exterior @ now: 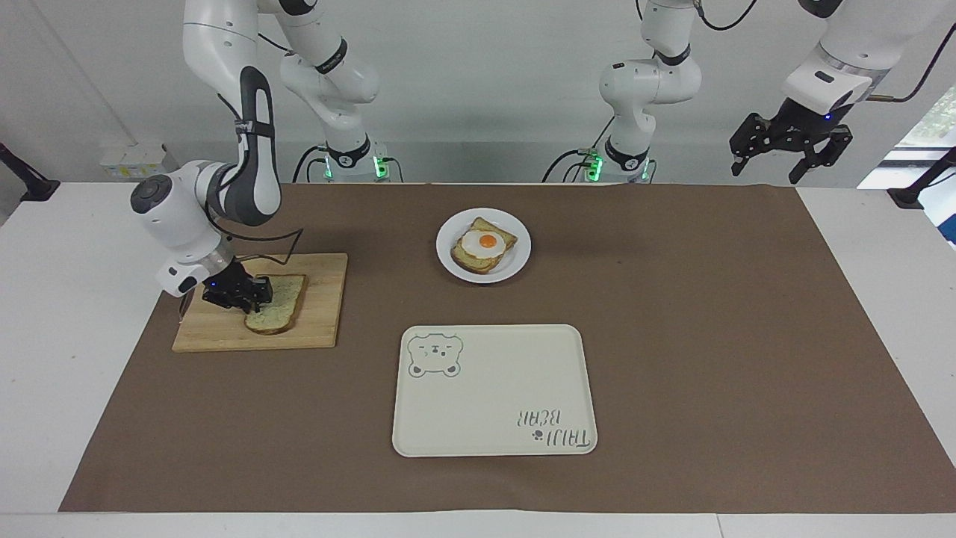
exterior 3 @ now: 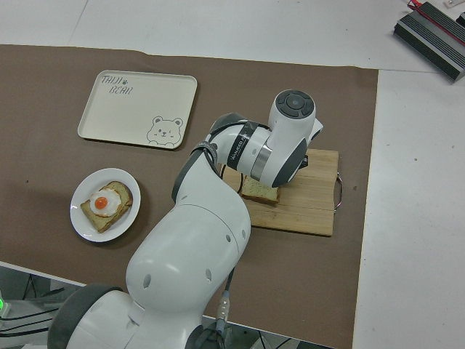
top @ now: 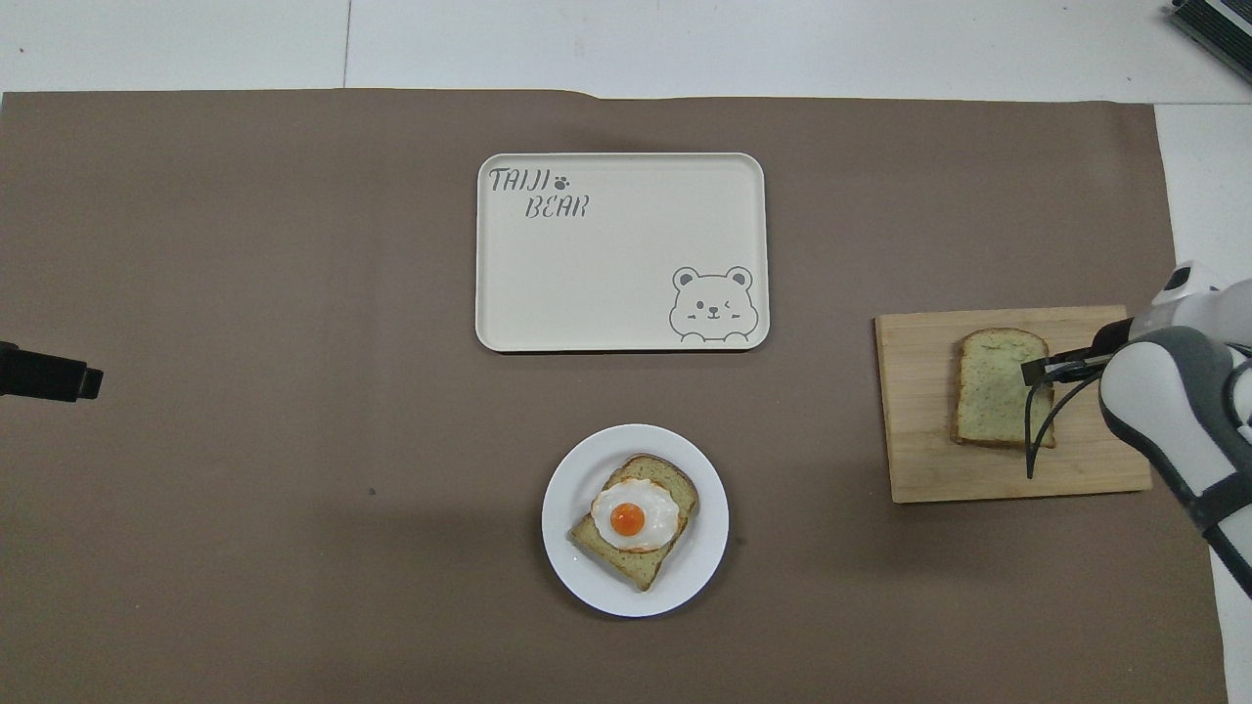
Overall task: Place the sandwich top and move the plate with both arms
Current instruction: 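Reach the right gripper to the bread slice and grasp it, then carry the bread slice with the right gripper onto the egg toast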
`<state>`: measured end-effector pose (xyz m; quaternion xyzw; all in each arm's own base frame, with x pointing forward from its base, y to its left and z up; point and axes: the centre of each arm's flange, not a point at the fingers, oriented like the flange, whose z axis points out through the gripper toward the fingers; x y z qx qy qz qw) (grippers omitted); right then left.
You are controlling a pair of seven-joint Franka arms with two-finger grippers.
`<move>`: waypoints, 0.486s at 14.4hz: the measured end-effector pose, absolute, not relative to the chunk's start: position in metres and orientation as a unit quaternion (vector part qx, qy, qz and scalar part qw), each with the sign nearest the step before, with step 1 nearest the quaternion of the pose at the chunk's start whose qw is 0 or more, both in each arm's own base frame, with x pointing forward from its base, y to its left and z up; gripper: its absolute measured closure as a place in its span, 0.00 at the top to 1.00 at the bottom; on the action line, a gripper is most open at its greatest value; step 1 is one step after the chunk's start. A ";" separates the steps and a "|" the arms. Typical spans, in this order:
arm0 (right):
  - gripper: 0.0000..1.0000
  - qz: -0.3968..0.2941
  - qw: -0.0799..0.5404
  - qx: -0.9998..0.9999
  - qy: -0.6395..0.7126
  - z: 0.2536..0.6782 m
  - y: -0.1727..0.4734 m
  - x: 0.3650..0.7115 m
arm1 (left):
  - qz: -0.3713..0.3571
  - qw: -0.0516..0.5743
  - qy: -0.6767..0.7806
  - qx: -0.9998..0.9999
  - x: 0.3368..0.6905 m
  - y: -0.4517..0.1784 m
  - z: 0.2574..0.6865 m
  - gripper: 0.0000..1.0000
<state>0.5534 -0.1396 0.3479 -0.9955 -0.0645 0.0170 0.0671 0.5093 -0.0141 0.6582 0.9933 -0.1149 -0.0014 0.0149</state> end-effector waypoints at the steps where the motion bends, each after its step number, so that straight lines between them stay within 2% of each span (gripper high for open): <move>1: 0.13 0.025 0.081 -0.995 -0.058 0.361 -0.141 0.550 | -0.001 0.015 -0.115 0.993 0.509 -0.014 0.658 1.00; 4: 0.13 0.031 0.144 -0.988 -0.044 0.382 -0.147 0.536 | -0.001 0.015 -0.115 0.993 0.509 -0.014 0.658 1.00; 7: 0.13 0.020 0.187 -0.981 -0.049 0.383 -0.142 0.535 | -0.001 0.015 -0.115 0.993 0.509 -0.014 0.658 1.00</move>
